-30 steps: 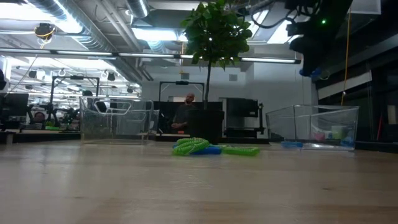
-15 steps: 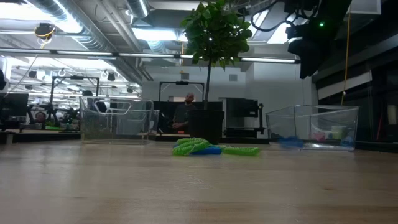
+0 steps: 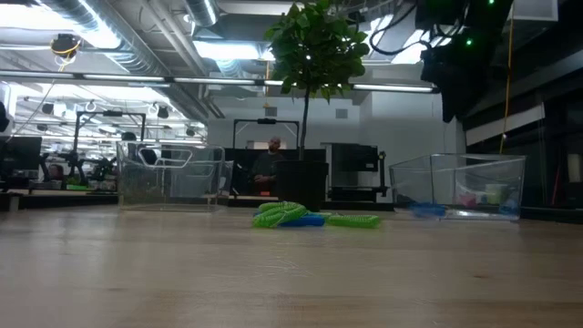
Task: Sort spring keychains
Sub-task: Put the blue spring keychain into the right transparent bin
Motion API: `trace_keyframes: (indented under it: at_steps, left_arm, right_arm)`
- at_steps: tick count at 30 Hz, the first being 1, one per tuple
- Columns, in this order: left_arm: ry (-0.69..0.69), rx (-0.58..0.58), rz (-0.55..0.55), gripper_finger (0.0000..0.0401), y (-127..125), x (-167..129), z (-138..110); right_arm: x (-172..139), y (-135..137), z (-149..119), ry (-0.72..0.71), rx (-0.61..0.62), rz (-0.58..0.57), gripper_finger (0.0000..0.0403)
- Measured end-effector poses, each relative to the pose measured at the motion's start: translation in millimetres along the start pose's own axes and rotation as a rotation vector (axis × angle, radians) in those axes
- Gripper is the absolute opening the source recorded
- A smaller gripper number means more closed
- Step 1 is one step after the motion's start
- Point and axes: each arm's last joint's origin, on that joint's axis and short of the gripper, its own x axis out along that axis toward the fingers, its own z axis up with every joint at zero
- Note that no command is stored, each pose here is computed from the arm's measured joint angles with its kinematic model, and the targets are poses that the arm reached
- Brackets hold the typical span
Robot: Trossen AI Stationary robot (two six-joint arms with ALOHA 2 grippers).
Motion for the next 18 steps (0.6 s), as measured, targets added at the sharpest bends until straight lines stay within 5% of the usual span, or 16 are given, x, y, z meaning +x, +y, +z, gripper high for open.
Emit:
trace_keyframes:
  at_steps: [18]
  left_arm:
    - [0.000, 0.000, 0.000, 0.0012, 0, 0, 0]
  right_arm:
    - [24, -57, 4, 0.212, 0.097, -0.059, 0.0201]
